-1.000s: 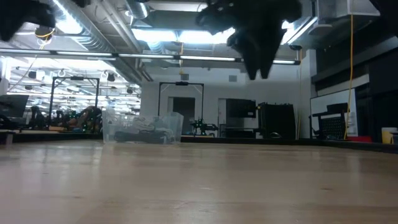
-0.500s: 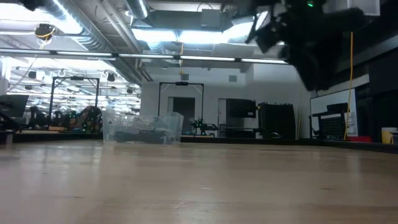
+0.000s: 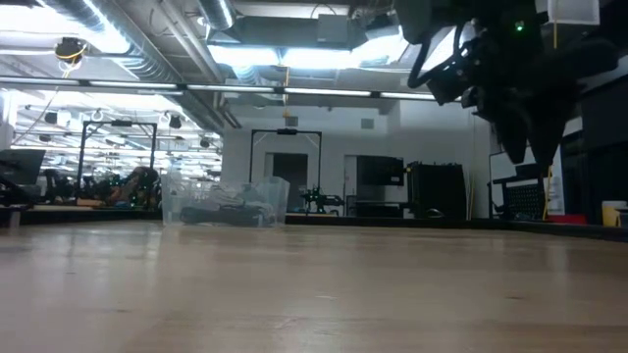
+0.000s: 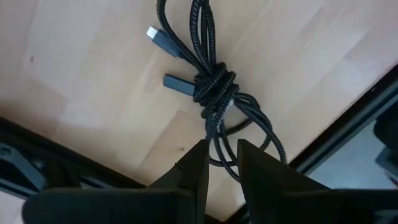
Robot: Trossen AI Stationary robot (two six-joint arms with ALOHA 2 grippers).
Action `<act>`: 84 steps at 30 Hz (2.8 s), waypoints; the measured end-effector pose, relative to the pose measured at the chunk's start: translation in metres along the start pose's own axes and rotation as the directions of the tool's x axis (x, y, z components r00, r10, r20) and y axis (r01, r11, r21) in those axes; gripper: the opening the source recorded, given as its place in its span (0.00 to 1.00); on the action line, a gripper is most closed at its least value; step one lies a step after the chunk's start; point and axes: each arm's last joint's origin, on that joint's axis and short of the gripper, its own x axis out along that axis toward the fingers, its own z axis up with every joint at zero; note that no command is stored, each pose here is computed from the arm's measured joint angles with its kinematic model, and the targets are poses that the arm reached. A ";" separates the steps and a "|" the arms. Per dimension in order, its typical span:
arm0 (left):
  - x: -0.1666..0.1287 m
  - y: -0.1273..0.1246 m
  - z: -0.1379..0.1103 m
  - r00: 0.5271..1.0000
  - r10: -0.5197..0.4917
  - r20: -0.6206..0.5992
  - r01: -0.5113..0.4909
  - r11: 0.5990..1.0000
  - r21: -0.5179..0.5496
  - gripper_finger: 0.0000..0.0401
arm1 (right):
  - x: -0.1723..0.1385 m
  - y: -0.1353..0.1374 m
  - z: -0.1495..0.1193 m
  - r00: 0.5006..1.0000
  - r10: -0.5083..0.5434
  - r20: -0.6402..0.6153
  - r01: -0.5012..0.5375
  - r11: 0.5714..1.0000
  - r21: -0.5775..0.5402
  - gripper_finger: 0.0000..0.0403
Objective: Pick and place USB-C Cables
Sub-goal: Put the black white charger cable into the transparent bin
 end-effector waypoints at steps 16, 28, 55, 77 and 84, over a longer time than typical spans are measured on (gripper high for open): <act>0.002 -0.006 -0.002 0.998 -0.044 0.040 0.045 0.999 -0.022 0.25 | 0.000 0.001 0.001 1.000 0.002 0.010 -0.002 1.000 -0.017 0.61; 0.020 -0.002 -0.005 0.994 -0.066 0.084 0.073 0.994 -0.084 0.42 | 0.000 0.001 0.001 1.000 0.003 0.010 -0.002 1.000 -0.027 0.61; 0.089 0.032 0.000 0.989 -0.143 0.024 0.143 0.937 -0.318 0.33 | 0.000 0.001 0.000 1.000 0.009 0.004 -0.009 1.000 -0.029 0.61; 0.001 0.041 0.058 0.525 -0.033 0.851 0.255 0.960 -0.120 0.04 | 0.000 0.001 0.000 1.000 0.009 0.003 -0.009 1.000 -0.030 0.61; -0.043 0.079 0.106 0.204 0.262 0.943 -0.010 0.964 -0.266 0.04 | 0.000 0.001 0.000 1.000 0.009 0.003 -0.009 1.000 -0.030 0.61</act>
